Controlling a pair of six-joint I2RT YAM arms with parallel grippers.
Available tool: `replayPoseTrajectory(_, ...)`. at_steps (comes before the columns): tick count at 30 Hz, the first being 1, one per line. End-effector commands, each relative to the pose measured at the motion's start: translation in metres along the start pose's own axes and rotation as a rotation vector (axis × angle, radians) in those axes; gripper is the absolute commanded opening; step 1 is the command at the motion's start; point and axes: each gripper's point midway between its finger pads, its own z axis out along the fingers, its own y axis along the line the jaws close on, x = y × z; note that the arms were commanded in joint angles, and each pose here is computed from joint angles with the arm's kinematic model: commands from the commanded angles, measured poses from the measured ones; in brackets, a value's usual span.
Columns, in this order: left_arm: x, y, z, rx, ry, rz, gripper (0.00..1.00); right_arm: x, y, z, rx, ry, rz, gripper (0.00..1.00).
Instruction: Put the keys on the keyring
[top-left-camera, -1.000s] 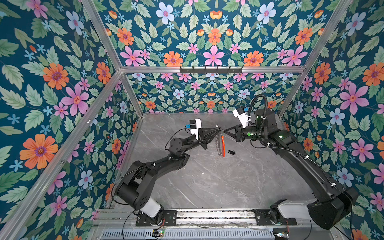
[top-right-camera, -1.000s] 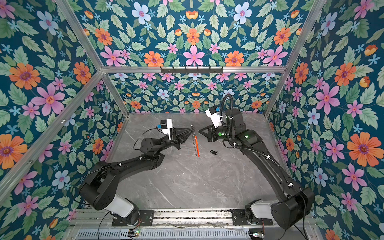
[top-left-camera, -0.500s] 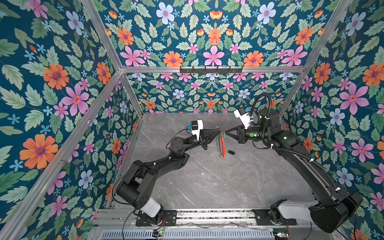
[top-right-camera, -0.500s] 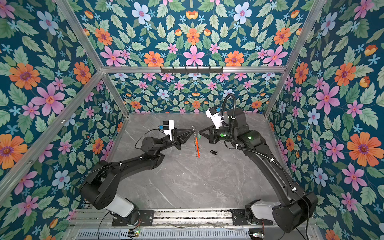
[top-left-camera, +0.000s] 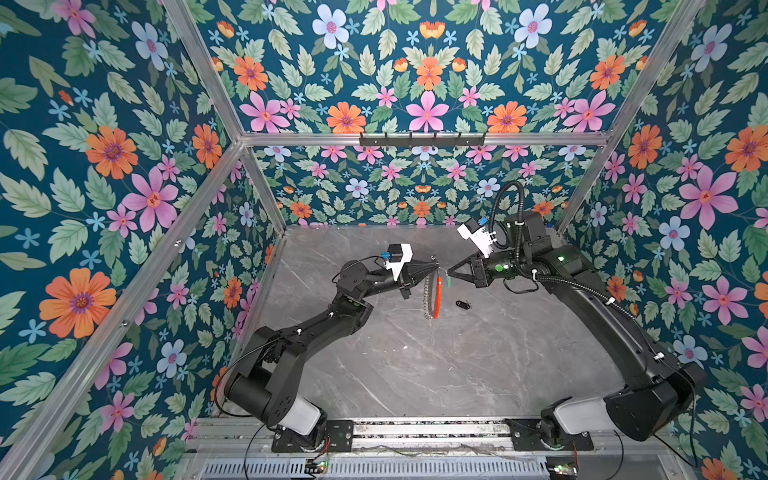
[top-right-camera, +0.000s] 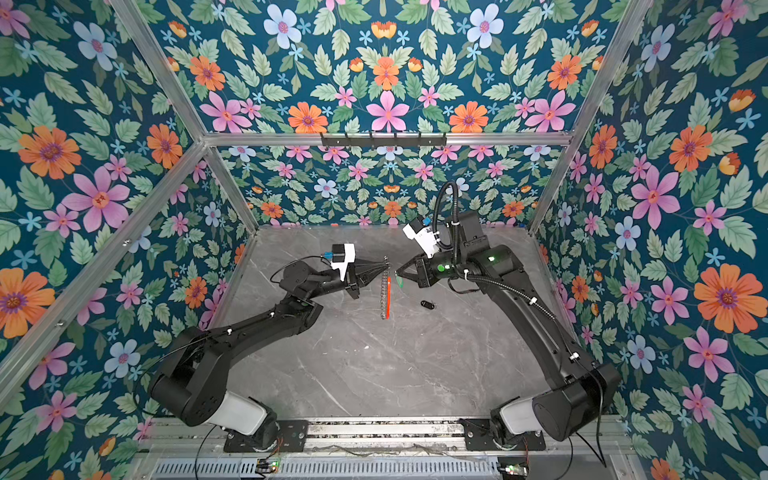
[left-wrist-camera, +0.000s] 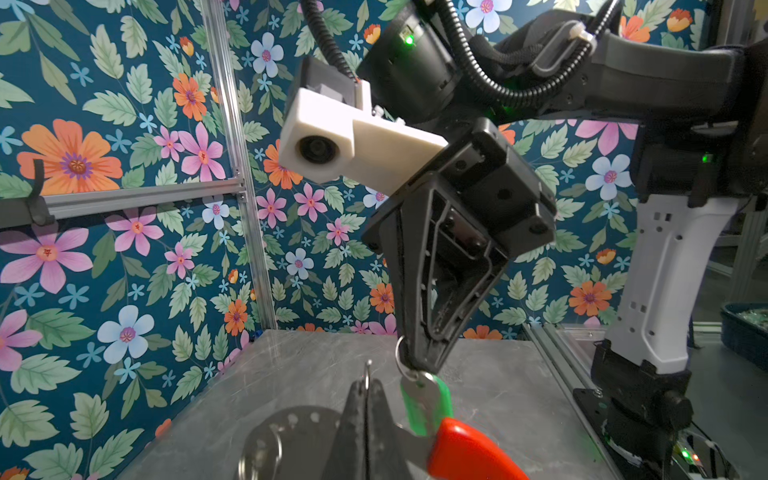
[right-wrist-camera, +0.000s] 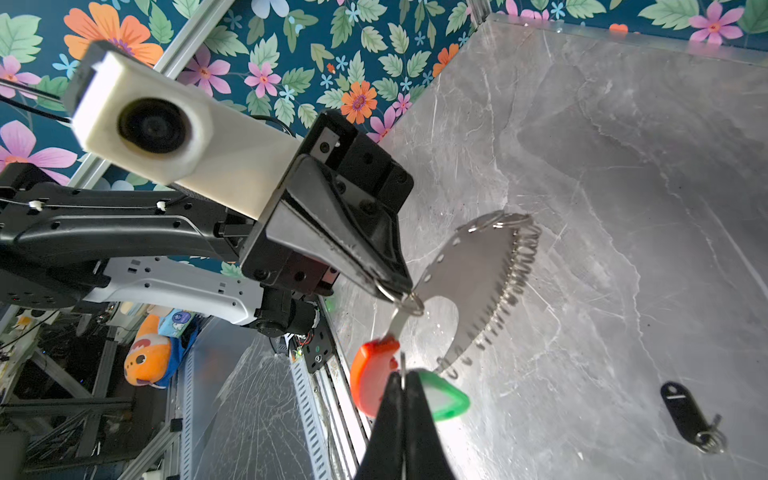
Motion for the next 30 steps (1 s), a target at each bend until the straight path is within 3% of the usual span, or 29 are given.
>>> replayPoseTrajectory(1,0.001,0.0,0.001,0.032,0.011,0.04,0.0,0.002,0.004,0.002,-0.03,0.031,-0.015,0.0)
replayPoseTrajectory(30,-0.014,-0.011,0.001,0.096,-0.038,0.034,0.0,-0.014,-0.007,0.012,-0.013,0.038,0.002,0.0)
